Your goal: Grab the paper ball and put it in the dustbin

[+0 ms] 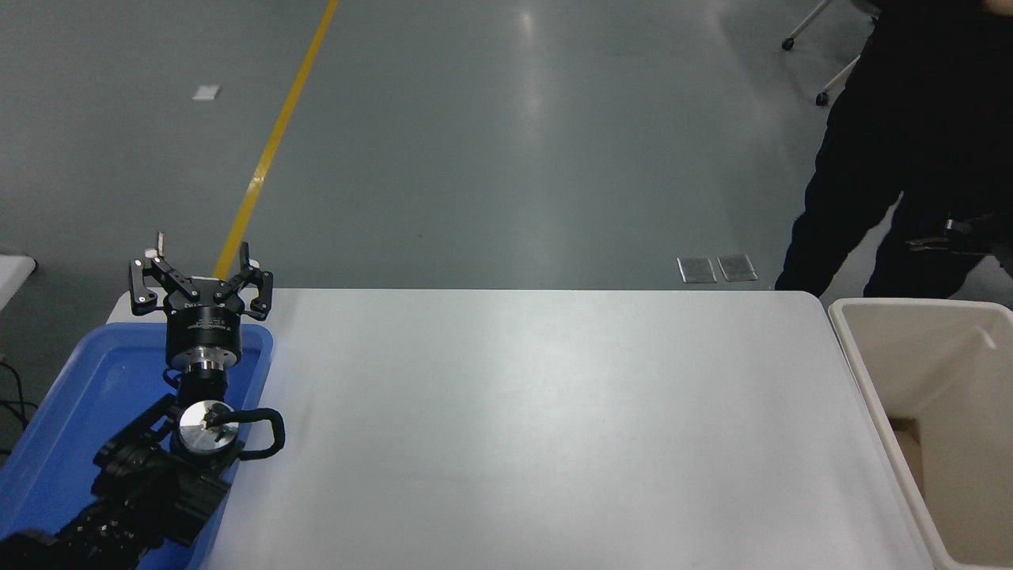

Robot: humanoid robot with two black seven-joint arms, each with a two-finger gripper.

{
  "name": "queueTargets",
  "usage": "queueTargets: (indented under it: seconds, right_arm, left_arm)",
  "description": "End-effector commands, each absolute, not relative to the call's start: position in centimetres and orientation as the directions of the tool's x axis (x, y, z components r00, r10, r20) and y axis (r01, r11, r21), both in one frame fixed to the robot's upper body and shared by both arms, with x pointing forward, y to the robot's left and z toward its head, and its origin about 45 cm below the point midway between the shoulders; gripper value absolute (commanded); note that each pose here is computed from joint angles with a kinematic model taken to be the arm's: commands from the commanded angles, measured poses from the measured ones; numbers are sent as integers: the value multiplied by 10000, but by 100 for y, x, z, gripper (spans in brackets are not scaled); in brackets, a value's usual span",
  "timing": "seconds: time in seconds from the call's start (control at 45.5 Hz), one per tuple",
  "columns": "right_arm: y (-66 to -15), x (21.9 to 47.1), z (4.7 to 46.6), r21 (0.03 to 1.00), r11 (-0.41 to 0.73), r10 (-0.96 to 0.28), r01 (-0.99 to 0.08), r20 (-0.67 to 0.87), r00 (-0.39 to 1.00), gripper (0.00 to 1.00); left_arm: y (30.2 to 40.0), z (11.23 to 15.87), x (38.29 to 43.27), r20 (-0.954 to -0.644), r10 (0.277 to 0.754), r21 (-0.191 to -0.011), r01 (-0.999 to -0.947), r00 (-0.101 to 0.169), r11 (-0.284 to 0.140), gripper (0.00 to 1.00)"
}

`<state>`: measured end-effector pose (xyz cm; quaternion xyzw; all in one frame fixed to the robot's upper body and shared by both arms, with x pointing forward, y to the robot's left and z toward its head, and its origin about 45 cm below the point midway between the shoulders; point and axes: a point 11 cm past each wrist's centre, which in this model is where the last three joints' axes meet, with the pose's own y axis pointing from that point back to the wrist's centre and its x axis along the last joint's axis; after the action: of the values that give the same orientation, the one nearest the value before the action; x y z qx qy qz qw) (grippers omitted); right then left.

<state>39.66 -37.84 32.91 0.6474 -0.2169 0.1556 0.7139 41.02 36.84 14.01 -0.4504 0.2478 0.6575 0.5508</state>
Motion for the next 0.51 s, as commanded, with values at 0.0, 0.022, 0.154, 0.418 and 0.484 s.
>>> queueTargets:
  seconds: [0.0, 0.022, 0.154, 0.418, 0.484]
  right_arm:
    - [-2637, 3553, 3334, 9389, 1139, 2488, -3247, 2894, 9243, 100]
    - [-2566, 3538, 3307, 9442, 1177, 2521, -3077, 2713, 9289, 100]
    - [-2124, 3361, 3097, 9849, 883, 2002, -1488, 1288, 9713, 100]
    - [-2021, 3259, 2913, 9990, 119, 523, -427, 420, 9977, 100]
    - [-2094, 3244, 2953, 9994, -111, 166, -341, 343, 9993, 100]
  left_arm:
    - [3690, 1400, 4101, -8653, 5012, -1689, -9473, 103, -2721, 99]
    - [3682, 1397, 4101, -8659, 5001, -1683, -9476, 105, -2716, 99]
    - [3681, 1399, 4101, -8661, 4997, -1694, -9476, 120, -2710, 99]
    - [3689, 1401, 4101, -8655, 5008, -1700, -9473, 118, -2715, 99]
    - [3681, 1399, 4101, -8661, 4997, -1694, -9476, 120, -2710, 99]
